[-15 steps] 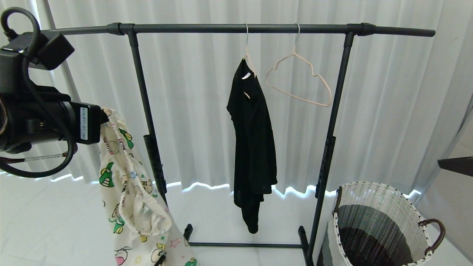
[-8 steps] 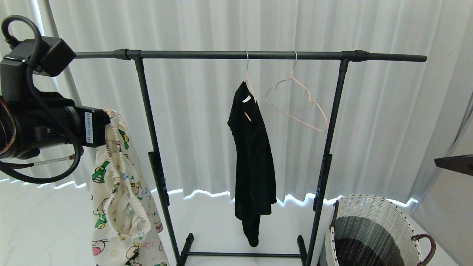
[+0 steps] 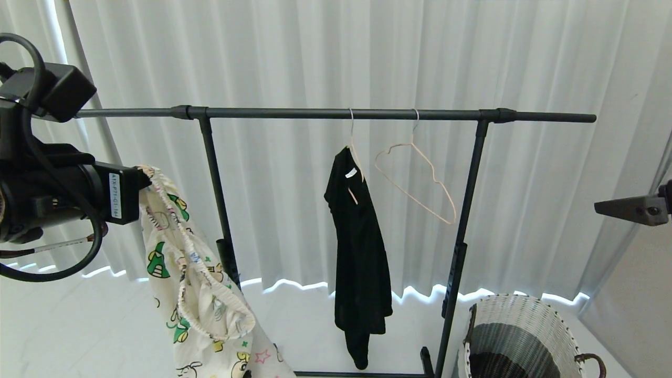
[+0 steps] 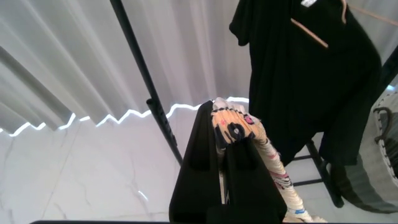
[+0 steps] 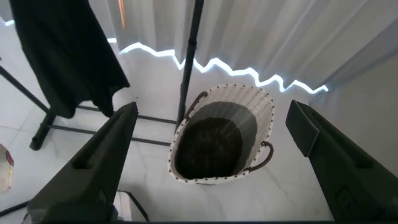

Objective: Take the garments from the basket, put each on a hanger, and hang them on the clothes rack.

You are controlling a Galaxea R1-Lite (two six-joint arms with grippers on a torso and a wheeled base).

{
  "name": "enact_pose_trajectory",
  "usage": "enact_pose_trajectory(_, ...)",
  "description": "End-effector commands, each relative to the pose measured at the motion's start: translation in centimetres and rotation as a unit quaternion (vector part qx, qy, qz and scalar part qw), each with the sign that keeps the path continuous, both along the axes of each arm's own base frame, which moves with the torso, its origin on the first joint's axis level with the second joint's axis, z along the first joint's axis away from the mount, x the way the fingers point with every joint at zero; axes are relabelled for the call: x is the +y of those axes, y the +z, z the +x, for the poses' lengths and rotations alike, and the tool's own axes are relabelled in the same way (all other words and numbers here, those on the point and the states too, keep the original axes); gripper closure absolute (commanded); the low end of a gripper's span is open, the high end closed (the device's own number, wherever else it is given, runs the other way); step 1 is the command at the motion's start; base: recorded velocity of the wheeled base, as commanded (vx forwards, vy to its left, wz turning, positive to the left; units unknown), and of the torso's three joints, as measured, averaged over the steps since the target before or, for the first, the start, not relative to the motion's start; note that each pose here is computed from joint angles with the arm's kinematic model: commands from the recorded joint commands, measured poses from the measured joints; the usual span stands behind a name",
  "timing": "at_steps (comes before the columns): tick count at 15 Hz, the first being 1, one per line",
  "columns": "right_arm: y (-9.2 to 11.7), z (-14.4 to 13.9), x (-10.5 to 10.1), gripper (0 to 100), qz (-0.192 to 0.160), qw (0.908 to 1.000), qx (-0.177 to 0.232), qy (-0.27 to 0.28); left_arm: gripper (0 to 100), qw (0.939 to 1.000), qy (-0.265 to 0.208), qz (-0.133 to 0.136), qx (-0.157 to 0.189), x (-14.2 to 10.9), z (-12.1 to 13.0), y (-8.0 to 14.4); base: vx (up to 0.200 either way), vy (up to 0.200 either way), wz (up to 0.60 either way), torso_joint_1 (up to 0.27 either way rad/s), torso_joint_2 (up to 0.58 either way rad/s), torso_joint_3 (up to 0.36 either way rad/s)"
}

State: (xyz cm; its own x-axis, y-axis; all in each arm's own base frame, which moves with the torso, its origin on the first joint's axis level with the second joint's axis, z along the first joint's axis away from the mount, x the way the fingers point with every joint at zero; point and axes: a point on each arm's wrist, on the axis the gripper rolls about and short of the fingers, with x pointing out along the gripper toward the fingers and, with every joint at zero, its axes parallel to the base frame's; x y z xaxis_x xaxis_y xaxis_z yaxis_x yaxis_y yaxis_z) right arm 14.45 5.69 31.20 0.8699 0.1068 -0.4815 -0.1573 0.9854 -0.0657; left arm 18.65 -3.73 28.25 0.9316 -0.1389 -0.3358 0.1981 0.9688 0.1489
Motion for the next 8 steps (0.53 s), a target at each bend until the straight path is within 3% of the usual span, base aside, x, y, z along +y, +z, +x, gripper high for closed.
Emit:
enact_pose_trajectory(1,-0.5,0.4,0.2,0,-0.003,1.0000,0.004,0.004,100,1.0000,0.001,0.000,-0.001,0.0,-0.1,0.0,0.000,0.000,0.00,0.188,-0.43,-0.232)
enact_pose_trajectory(5,-1.0,1.2,0.8,0,0.032,0.9970,-0.018,0.069,100,1.0000,0.001,-0.001,-0.003,0.0,-0.2,0.1,0.000,0.000,0.00,0.055,-0.12,-0.065)
enact_pose_trajectory(8,-1.2,1.6,1.3,0,0.044,0.9925,-0.006,0.114,100,1.0000,0.000,-0.003,-0.008,0.1,-0.5,0.3,0.200,0.000,0.00,0.006,-0.01,-0.002)
